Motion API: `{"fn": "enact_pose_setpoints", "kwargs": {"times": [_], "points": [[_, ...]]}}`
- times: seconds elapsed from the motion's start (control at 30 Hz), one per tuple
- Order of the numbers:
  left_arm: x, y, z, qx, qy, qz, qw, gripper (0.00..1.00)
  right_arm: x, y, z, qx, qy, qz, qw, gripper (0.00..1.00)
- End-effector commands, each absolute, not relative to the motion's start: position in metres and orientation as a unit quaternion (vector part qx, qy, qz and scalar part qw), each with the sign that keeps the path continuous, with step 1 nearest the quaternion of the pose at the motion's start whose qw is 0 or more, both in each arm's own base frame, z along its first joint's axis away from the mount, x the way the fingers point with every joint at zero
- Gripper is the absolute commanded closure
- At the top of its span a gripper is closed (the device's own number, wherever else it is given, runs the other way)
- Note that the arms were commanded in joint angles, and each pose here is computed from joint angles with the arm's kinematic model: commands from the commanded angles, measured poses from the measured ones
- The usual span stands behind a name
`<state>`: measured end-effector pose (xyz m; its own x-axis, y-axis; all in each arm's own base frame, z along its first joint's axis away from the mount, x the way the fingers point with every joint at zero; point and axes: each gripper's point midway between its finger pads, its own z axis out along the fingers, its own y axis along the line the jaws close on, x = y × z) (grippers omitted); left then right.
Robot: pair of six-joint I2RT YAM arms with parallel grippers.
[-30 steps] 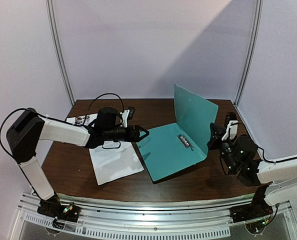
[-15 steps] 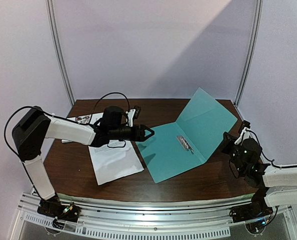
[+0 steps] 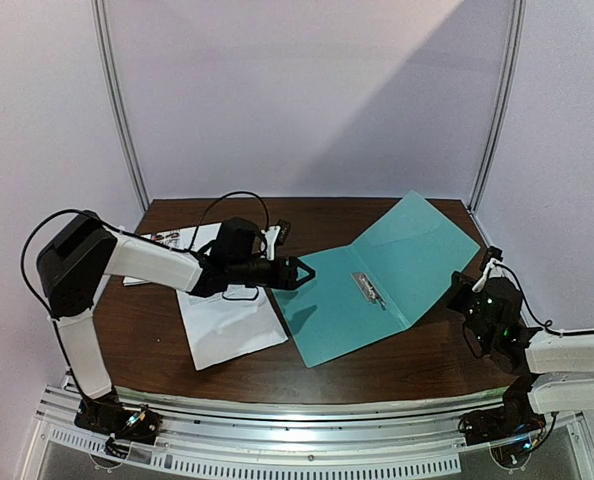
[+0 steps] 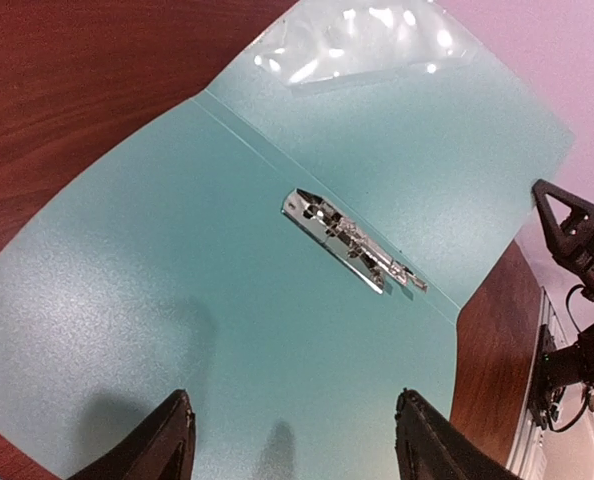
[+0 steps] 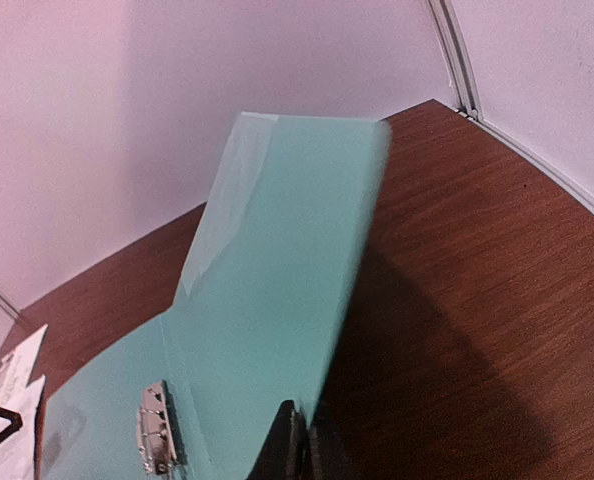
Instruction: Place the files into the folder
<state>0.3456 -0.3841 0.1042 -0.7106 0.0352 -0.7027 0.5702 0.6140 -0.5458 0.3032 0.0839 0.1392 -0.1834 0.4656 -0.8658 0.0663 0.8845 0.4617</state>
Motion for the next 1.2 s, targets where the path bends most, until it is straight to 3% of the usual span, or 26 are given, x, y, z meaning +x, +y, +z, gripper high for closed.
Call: {"fn": "enact_pose_setpoints", "kwargs": {"times": [0.0,0.03,0.37,0.83,1.17], "points": [[0.341,-0.391,0.083,0.185,0.848,-0.383,0.316,0.31,0.3,0.077,0.12,0.163,0.783,0.117,0.589,0.83],[0.34,-0.391,0.081,0.186,0.849,-0.381,0.314,0.32,0.301,0.076,0.122,0.163,0.785,0.109,0.588,0.75],[0.343,-0.394,0.074,0.19,0.853,-0.374,0.31,0.32,0.305,0.052,0.157,0.175,0.772,0.027,0.611,0.35],[0.342,-0.397,0.077,0.196,0.853,-0.367,0.315,0.32,0.315,0.075,0.225,0.091,0.761,0.041,0.642,0.27],[0.338,-0.396,0.091,0.203,0.851,-0.35,0.335,0.27,0.349,0.15,0.194,-0.039,0.832,0.101,0.544,0.24]]}}
